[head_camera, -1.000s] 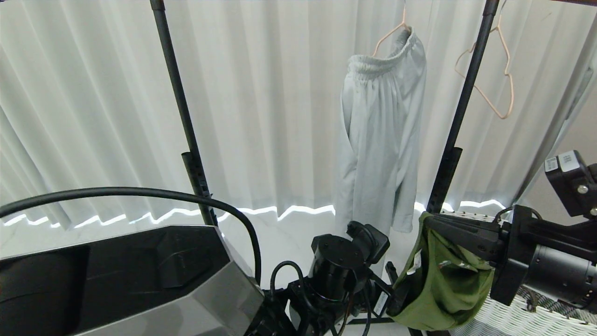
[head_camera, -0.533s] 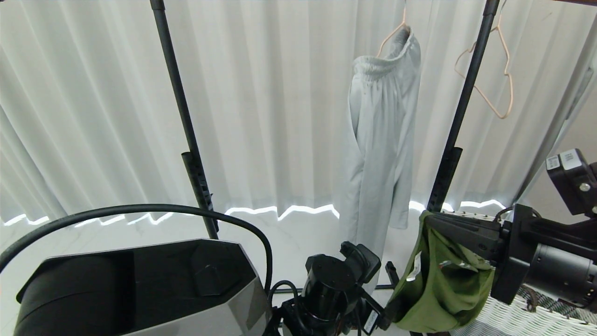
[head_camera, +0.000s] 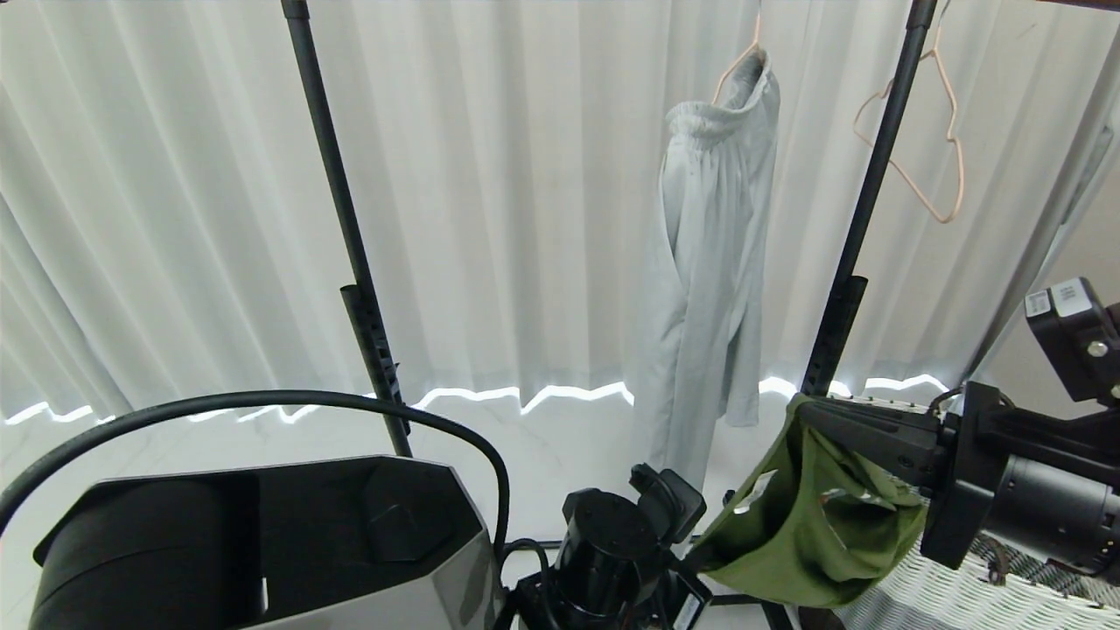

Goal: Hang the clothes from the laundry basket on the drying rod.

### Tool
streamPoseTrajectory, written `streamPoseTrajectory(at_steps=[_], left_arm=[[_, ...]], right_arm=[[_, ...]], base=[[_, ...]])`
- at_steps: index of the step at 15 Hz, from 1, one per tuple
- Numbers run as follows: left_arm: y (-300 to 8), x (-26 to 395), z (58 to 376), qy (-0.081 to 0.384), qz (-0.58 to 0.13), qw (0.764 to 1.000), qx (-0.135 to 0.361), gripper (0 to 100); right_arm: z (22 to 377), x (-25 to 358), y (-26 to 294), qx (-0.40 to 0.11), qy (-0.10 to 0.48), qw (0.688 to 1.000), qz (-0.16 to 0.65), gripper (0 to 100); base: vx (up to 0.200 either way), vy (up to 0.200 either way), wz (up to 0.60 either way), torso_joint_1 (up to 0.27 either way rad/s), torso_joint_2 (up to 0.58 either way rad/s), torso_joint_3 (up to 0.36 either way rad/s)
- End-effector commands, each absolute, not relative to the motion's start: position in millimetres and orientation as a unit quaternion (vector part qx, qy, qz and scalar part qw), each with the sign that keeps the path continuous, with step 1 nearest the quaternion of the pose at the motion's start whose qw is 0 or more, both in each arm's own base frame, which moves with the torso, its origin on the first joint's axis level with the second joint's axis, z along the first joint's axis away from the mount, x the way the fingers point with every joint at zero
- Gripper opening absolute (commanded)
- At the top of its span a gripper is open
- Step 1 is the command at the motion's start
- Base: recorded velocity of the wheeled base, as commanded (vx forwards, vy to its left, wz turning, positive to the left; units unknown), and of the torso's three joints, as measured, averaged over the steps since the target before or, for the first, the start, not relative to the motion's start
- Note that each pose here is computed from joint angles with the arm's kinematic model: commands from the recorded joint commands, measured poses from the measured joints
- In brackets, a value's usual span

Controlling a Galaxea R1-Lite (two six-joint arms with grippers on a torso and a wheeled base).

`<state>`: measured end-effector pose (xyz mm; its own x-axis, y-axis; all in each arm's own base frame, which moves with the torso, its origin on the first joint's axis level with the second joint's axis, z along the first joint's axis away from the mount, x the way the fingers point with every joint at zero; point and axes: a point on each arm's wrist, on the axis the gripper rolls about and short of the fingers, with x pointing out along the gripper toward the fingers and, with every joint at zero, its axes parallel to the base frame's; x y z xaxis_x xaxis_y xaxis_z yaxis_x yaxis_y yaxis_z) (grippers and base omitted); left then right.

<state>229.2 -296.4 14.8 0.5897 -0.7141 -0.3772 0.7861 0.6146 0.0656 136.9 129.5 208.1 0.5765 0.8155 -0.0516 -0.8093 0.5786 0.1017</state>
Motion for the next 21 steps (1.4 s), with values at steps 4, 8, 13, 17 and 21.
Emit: streamPoseTrajectory(at_steps=[4, 8, 13, 17, 21], left_arm=[[-271, 217, 10, 0.144, -0.418, 0.891, 0.107, 0], [-234, 208, 27, 0.111, -0.399, 0.903, 0.111, 0], [-177, 187, 60, 0.096, -0.359, 0.923, 0.099, 0], [-147, 169, 86, 0.069, -0.34, 0.935, 0.078, 0], [-119, 150, 101, 0.054, -0.316, 0.945, 0.063, 0]], right_arm=[[206, 140, 132, 0.032, 0.053, 0.887, 0.458, 0], [201, 150, 144, 0.034, 0.071, 0.885, 0.46, 0], [194, 169, 168, 0.034, 0.077, 0.88, 0.468, 0], [191, 175, 178, 0.035, 0.078, 0.876, 0.474, 0], [192, 179, 185, 0.036, 0.076, 0.874, 0.479, 0]], base=[[0.0, 0.0, 0.0, 0.0, 0.0, 0.0], [0.0, 0.0, 0.0, 0.0, 0.0, 0.0], [0.0, 0.0, 0.0, 0.0, 0.0, 0.0], [0.0, 0.0, 0.0, 0.0, 0.0, 0.0], [0.0, 0.0, 0.0, 0.0, 0.0, 0.0]])
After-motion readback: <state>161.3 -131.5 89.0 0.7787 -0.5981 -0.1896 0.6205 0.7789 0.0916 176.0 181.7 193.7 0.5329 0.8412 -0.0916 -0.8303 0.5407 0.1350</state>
